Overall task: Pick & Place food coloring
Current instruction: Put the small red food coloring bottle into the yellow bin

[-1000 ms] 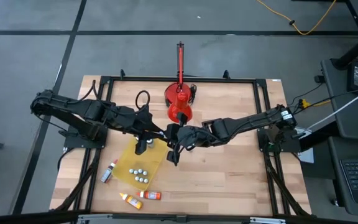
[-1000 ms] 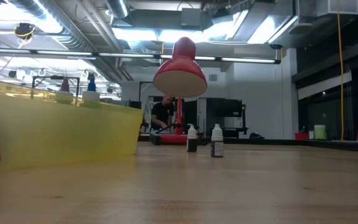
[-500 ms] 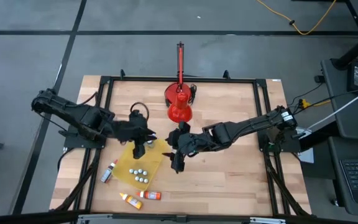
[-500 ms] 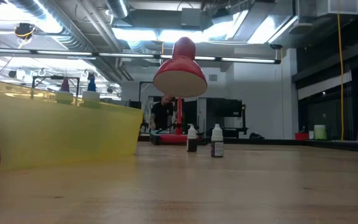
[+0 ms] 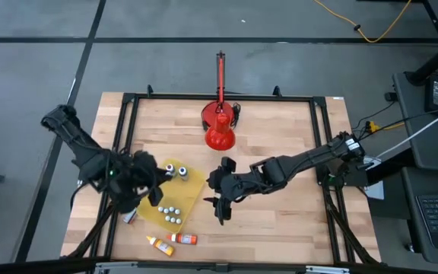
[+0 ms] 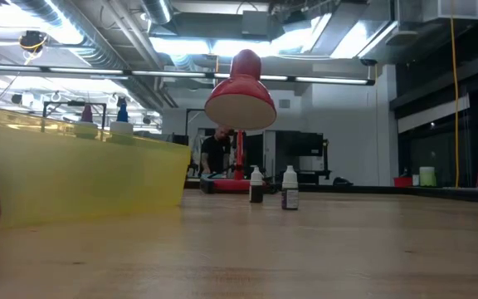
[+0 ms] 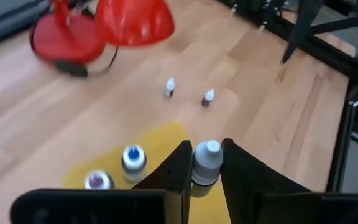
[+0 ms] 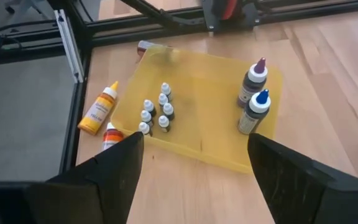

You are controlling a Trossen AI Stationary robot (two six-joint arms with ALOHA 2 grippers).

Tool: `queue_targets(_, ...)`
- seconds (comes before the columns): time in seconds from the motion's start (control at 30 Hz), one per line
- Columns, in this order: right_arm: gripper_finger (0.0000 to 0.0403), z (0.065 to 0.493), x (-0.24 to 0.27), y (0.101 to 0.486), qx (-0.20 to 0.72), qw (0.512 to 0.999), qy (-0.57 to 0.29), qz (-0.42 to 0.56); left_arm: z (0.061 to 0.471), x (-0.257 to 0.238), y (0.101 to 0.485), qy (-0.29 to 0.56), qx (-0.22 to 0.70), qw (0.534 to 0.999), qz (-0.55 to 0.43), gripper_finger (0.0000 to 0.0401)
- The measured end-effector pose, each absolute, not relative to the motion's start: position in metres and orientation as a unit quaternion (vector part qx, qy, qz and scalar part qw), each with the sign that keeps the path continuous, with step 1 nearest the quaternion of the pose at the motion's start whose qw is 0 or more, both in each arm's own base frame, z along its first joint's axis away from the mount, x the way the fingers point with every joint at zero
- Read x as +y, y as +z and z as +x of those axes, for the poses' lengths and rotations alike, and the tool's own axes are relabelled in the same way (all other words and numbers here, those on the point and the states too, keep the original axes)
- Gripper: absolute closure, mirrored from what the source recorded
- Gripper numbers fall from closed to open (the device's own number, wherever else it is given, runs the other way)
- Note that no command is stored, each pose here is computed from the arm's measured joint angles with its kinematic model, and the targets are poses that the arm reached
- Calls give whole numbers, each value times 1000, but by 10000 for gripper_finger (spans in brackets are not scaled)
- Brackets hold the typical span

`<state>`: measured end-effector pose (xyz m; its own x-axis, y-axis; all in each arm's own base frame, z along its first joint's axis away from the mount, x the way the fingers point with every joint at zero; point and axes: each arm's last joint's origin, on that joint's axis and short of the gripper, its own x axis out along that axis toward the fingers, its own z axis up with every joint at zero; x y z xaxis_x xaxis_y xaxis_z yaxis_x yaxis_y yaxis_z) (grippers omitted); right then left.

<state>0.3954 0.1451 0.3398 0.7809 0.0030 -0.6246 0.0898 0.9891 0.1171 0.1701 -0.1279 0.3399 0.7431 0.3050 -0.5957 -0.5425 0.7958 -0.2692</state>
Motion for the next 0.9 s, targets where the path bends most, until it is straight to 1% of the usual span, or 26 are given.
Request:
queue_targets(0.17, 114, 395, 146, 340, 334, 940, -13, 73, 158, -144, 306, 255, 263, 891, -267, 343)
queue_targets(0.5, 114, 394, 148, 339, 343, 937, 12, 69, 145, -168, 245, 309, 264, 858, -315, 343)
queue_targets(0.9, 114, 393, 149, 338, 347, 936, 20, 51, 147, -198, 186, 382, 300, 819, -306, 343)
